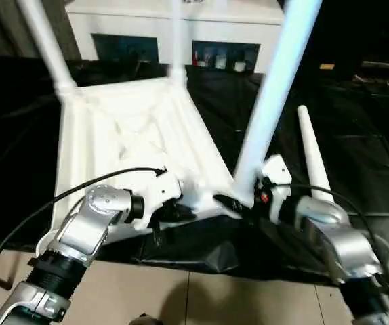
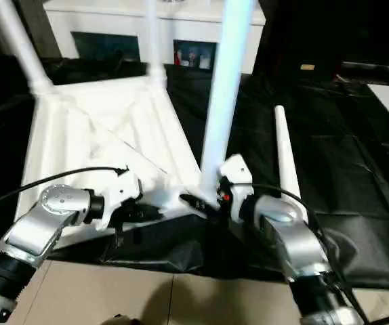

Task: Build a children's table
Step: Rotate leg to tighten

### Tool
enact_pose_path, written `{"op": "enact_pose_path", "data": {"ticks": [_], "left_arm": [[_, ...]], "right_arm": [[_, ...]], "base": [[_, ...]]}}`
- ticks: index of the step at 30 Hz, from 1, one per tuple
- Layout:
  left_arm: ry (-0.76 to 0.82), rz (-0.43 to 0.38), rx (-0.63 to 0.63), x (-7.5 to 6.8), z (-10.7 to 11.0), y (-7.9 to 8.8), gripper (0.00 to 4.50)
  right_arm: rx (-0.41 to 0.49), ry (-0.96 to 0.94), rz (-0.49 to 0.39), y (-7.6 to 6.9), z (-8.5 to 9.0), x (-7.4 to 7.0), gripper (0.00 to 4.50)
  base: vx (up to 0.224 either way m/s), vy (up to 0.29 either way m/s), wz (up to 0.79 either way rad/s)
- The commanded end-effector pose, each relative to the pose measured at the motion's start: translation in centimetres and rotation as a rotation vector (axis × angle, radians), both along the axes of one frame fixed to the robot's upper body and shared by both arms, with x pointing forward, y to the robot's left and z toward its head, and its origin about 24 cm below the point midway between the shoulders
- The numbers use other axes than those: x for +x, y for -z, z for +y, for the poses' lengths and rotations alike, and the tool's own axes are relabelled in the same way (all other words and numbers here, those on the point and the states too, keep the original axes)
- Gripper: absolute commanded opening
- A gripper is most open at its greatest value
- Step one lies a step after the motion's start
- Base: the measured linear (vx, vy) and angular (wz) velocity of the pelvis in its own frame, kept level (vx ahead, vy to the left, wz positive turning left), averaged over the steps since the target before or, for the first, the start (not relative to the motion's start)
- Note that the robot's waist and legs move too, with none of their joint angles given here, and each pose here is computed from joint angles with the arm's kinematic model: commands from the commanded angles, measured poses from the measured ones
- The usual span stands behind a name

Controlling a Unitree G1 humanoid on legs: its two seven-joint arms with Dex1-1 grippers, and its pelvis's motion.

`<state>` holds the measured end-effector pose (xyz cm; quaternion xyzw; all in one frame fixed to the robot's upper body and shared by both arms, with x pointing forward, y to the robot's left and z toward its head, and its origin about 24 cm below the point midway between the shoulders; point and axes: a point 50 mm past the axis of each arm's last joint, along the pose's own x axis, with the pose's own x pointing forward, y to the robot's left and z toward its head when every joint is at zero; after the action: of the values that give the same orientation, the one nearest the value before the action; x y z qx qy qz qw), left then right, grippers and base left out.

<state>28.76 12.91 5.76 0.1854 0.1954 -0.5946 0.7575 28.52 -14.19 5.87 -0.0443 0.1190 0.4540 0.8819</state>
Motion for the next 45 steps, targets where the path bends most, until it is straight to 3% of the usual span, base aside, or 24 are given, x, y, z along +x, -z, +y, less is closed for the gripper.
{"op": "enact_pose_path", "data": {"ticks": [1, 10, 23, 28, 37, 39, 42, 43, 44, 45], "left_arm": [[0.087, -0.081, -0.048, 0.4, -0.8, -2.1, 0.0], [0.08, -0.092, -0.043, 0.7, -0.6, -2.1, 0.0], [0.078, -0.105, -0.04, 0.9, -0.5, -2.1, 0.0], [0.078, -0.108, -0.039, 0.9, -0.5, -2.1, 0.0], [0.084, -0.091, -0.043, 0.7, -0.7, -1.9, 0.0], [0.072, -0.088, -0.036, 0.7, -0.7, -1.7, 0.0], [-0.077, -0.105, -0.026, 1.5, -1.6, -0.7, 0.0], [-0.18, -0.1, -0.062, 1.8, -2.8, -0.2, 0.0], [-0.18, -0.1, -0.062, 1.8, -2.8, -0.2, 0.0], [-0.266, -0.102, -0.075, 2.0, -3.8, 0.3, 0.0]], "right_arm": [[-0.014, -0.082, 0.041, -0.2, -0.2, -1.2, 4.3], [-0.065, -0.079, 0.059, 0.0, -0.9, -1.1, 4.3], [-0.157, -0.092, 0.067, 1.4, -1.1, -1.1, 3.17], [-0.146, -0.082, 0.066, 1.4, -1.1, -1.0, 2.84], [-0.064, -0.071, 0.093, 1.8, -0.7, -1.1, 2.74], [-0.059, -0.031, 0.102, 2.2, -0.7, -0.9, 2.74], [-0.053, 0.247, 0.123, 4.0, -0.4, 0.7, 2.74], [-0.01, 0.433, 0.158, 4.9, 0.0, 1.6, 2.74], [-0.01, 0.433, 0.158, 4.9, 0.0, 1.6, 2.73], [0.016, 0.561, 0.196, 5.6, 0.5, 2.1, 2.73]], "base": [[0.0, 0.0, 0.0], [0.0, 0.0, 0.0], [0.0, 0.0, 0.0], [0.0, 0.0, 0.0], [0.0, 0.0, 0.0], [0.0, 0.0, 0.0], [0.0, 0.0, 0.0], [0.0, 0.0, 0.0], [0.0, 0.0, 0.0], [0.0, 0.0, 0.0]]}}
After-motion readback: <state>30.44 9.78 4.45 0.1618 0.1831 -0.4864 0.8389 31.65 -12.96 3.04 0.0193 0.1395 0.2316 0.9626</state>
